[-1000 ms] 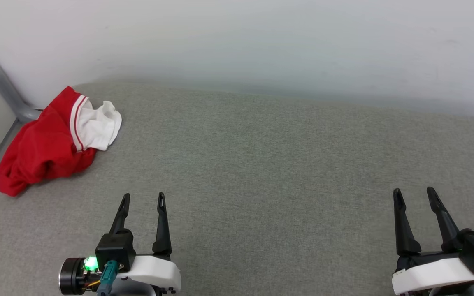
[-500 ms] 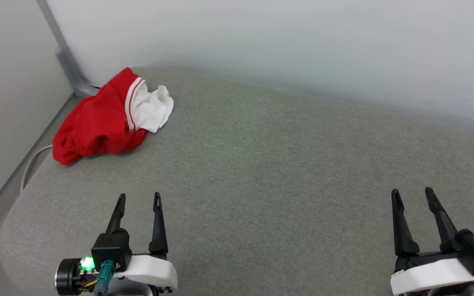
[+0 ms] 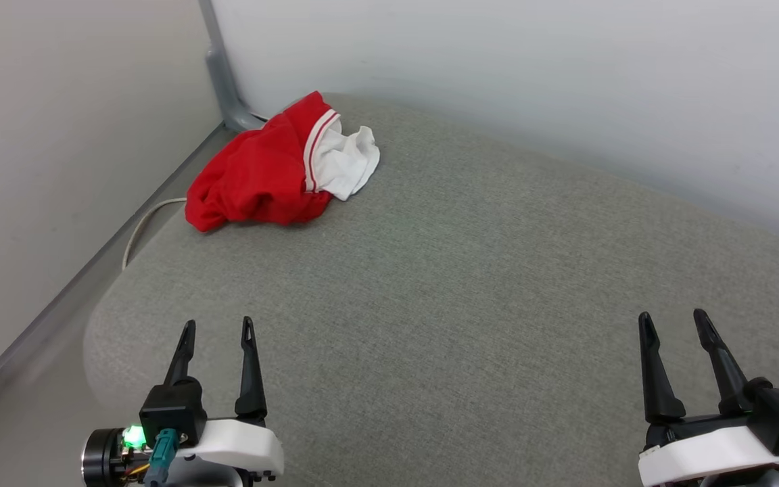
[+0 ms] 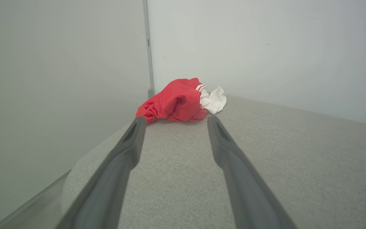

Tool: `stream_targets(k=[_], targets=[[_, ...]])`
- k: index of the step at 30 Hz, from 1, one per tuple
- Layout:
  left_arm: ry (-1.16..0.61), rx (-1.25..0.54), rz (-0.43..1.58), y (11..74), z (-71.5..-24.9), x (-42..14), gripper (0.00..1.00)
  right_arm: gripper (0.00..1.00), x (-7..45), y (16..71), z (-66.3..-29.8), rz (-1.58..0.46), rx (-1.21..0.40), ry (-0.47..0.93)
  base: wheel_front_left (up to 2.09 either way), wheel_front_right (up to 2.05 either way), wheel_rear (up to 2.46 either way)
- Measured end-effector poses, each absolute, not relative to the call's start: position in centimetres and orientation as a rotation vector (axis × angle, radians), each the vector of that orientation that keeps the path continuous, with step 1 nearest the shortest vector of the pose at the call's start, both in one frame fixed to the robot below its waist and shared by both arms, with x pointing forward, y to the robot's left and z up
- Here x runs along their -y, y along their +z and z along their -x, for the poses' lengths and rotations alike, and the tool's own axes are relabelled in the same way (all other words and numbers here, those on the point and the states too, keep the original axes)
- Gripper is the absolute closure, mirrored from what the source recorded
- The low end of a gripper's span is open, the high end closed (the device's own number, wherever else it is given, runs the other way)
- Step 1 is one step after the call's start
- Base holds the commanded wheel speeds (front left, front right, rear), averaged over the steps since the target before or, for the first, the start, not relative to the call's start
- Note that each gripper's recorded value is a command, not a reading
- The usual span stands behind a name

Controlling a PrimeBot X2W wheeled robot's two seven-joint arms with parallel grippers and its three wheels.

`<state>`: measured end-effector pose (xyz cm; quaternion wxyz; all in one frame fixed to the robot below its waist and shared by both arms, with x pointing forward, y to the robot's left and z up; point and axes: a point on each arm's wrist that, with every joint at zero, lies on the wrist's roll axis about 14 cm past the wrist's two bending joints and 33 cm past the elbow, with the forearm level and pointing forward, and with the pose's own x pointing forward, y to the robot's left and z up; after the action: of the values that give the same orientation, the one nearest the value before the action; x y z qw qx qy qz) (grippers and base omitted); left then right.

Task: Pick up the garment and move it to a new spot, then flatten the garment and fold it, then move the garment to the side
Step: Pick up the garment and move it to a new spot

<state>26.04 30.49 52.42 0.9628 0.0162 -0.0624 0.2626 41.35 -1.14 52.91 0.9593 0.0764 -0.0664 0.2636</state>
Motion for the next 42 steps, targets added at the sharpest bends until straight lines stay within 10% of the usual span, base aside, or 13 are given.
stream_targets(k=[18,42], targets=[[0.597,0.137,-0.006,52.8,-26.0,-32.9,0.0,0.0,0.5,52.4,-41.8,-0.156,0.126,0.551,0.0,0.0,0.0],[0.409,0.218,-0.1,58.1,-50.5,-40.0,0.0,0.0,7.0,47.7,-50.4,-0.046,0.169,0.345,0.0,0.0,0.0]])
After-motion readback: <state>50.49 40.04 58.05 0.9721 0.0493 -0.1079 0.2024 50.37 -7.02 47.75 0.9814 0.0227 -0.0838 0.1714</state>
